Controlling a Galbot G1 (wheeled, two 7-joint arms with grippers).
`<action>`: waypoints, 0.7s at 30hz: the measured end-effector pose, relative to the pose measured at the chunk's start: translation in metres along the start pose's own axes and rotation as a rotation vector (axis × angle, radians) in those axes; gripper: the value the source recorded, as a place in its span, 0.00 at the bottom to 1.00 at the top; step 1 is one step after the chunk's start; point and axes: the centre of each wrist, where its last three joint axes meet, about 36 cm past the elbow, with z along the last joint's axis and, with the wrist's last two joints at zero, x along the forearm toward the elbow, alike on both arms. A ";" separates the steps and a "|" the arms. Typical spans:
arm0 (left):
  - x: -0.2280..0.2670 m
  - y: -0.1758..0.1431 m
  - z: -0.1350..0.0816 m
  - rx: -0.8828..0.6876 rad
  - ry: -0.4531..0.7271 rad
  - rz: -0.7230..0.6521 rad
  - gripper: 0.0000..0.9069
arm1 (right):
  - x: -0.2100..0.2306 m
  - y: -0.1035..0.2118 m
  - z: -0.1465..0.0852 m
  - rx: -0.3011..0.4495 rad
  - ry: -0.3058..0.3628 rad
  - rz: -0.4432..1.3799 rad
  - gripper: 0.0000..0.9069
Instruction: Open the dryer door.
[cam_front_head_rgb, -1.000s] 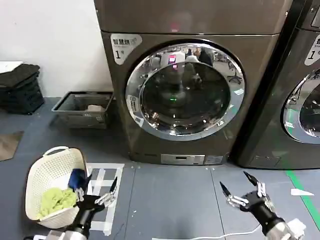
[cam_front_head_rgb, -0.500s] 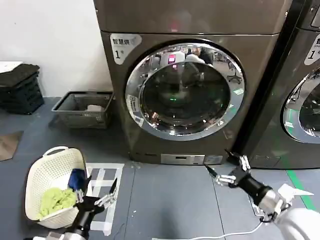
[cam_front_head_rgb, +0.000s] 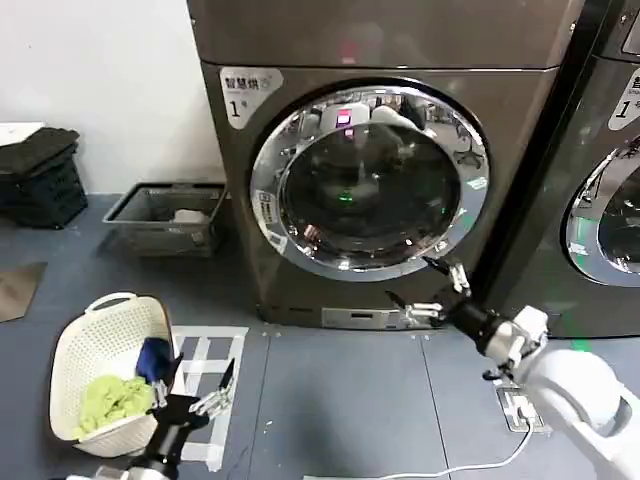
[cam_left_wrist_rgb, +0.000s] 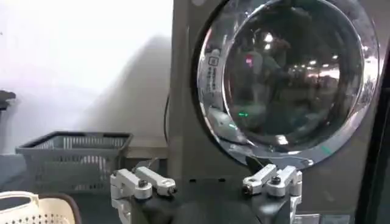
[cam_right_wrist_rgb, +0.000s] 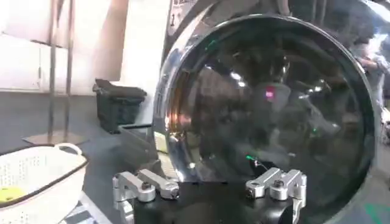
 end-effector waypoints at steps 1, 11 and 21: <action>0.000 0.000 0.000 0.000 0.000 0.001 1.00 | -0.005 -0.001 -0.002 0.003 0.000 -0.008 1.00; 0.000 -0.002 -0.001 0.002 -0.002 0.001 1.00 | -0.044 -0.005 -0.014 0.039 -0.009 -0.060 1.00; 0.001 -0.003 -0.001 0.004 -0.003 0.000 1.00 | -0.079 -0.010 -0.013 0.051 -0.006 -0.072 1.00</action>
